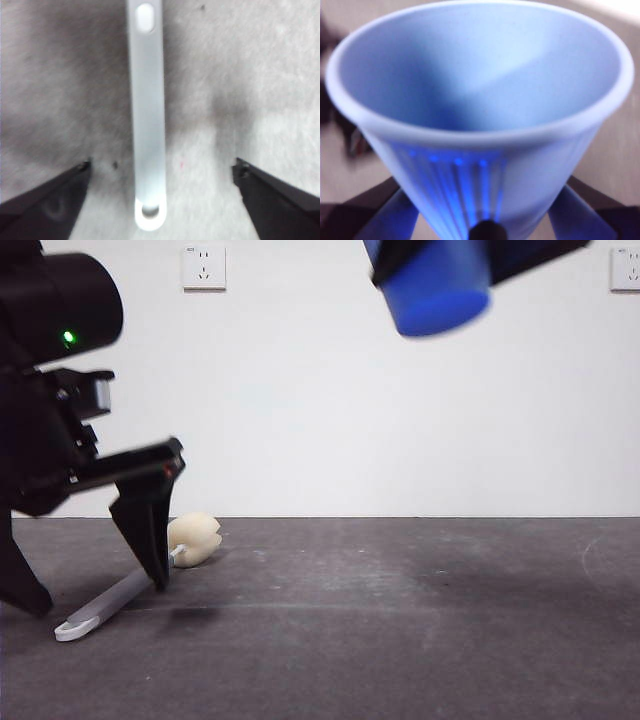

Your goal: Pick up the cup brush,pick up the cup,insert the brush into the cup,clean the cup,put the cup brush back,put the cup back to the fixed position on the table

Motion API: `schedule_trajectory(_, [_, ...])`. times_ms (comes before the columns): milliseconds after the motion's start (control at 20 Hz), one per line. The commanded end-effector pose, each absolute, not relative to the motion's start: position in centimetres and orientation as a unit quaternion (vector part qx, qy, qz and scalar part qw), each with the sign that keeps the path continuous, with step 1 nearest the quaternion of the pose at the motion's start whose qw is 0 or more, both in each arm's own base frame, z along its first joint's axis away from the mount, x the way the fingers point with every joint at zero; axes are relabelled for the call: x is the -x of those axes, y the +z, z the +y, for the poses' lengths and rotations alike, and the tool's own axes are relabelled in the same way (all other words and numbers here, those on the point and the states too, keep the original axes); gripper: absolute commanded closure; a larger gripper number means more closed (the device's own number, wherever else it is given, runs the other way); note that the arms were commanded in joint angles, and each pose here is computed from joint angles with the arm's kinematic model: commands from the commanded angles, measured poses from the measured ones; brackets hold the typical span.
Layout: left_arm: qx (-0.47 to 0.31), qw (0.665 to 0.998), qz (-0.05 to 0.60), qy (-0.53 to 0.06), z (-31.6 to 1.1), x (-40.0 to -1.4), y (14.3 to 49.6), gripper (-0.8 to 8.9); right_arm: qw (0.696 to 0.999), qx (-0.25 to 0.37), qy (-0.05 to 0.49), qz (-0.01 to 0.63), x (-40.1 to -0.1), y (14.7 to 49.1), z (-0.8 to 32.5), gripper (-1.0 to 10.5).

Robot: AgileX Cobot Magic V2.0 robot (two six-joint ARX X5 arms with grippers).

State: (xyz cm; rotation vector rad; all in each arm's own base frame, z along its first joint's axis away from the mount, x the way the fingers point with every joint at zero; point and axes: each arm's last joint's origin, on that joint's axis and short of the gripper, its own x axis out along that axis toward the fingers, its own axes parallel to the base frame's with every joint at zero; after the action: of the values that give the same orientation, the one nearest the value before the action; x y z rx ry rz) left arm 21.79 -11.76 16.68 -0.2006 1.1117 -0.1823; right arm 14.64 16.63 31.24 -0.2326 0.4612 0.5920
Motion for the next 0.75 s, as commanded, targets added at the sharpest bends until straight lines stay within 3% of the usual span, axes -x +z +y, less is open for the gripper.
schedule_trajectory(50, [0.089,0.858,0.494,-0.106,-11.4,-21.4,18.8,3.43,0.937,0.092,0.270,0.202,-15.6,30.3,17.1,9.6])
schedule_trajectory(150, [0.097,0.871,0.466,-0.118,-10.9,-20.4,20.7,3.42,0.946,0.104,0.231,0.202,-16.9,28.8,17.5,9.6])
schedule_trajectory(500, [0.135,0.912,0.345,-0.179,-8.3,-15.1,27.2,3.43,0.950,0.109,0.183,0.227,-21.8,19.8,18.5,9.6])
schedule_trajectory(750, [0.139,0.911,0.338,-0.191,-6.8,-12.1,28.2,3.43,0.955,0.106,0.151,0.234,-25.1,15.8,18.3,9.6])
